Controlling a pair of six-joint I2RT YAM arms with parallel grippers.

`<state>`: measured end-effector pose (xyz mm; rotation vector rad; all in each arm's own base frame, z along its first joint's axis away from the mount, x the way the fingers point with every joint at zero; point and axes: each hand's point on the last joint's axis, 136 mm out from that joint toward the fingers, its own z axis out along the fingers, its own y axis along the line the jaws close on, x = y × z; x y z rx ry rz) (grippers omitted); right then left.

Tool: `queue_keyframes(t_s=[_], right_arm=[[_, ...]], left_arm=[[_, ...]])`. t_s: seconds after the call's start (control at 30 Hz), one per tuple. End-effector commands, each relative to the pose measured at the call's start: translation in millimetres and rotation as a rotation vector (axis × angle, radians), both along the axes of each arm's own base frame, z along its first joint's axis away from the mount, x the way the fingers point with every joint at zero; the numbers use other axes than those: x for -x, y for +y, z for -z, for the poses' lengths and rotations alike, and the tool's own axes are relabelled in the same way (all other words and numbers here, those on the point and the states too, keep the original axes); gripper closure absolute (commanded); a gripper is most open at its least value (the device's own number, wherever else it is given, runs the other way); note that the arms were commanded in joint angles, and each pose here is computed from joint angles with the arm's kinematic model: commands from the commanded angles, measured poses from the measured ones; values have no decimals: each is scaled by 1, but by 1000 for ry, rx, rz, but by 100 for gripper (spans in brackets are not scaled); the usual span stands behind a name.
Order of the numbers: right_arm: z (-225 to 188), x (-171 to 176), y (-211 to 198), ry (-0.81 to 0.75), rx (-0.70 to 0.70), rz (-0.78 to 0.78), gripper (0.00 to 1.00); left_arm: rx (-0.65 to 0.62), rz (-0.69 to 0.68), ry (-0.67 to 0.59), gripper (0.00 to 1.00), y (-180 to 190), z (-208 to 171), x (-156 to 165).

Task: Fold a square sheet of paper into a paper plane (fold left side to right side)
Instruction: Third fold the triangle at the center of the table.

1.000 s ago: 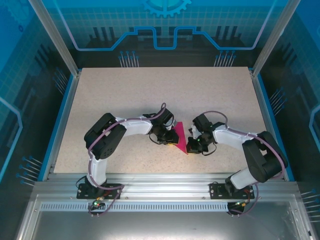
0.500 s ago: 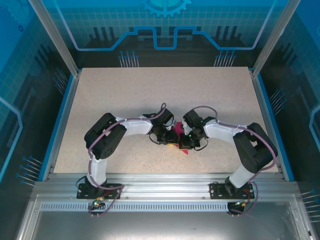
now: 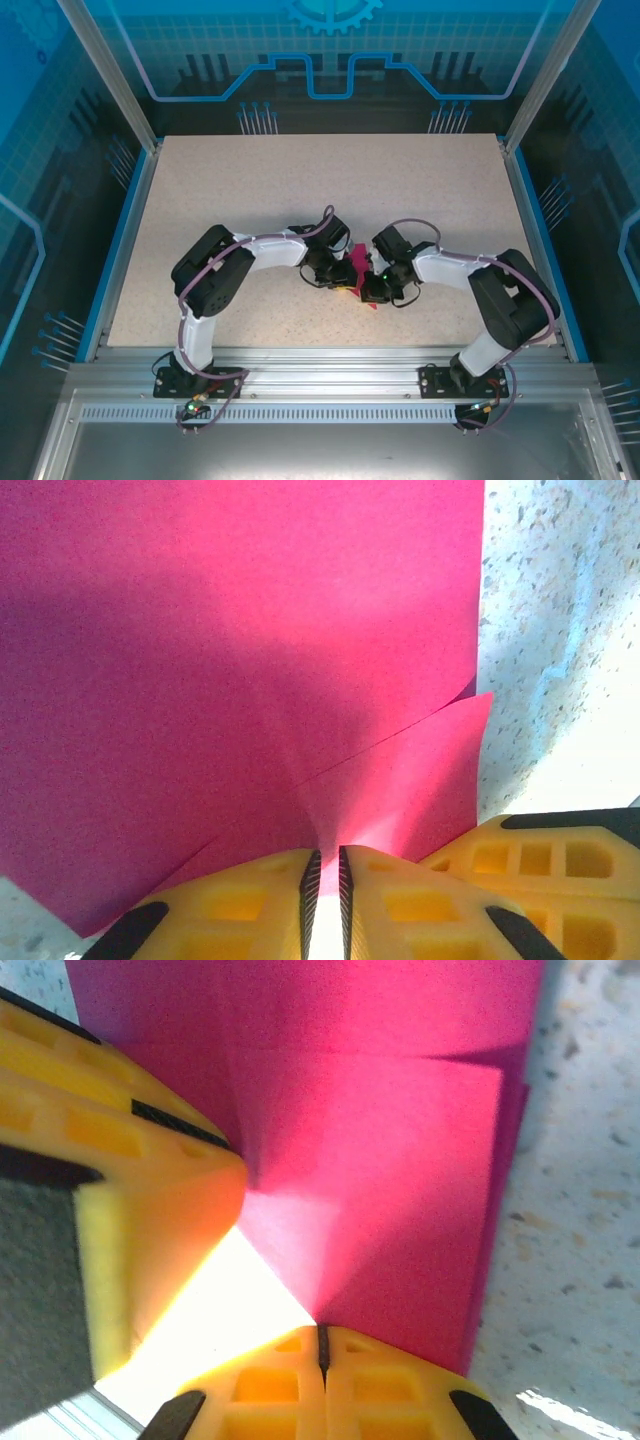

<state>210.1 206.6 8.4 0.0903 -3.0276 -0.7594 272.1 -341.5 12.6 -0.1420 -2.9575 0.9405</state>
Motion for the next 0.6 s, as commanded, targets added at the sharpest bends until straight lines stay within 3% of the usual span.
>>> queue_keyframes(t_s=[0.0, 0.57], right_arm=[[23, 45, -40, 169, 123, 46, 98], [24, 67, -70, 198, 117, 117, 97]], left_arm=[[-167, -26, 26, 80, 32, 39, 1], [-179, -35, 19, 81, 38, 38, -1]])
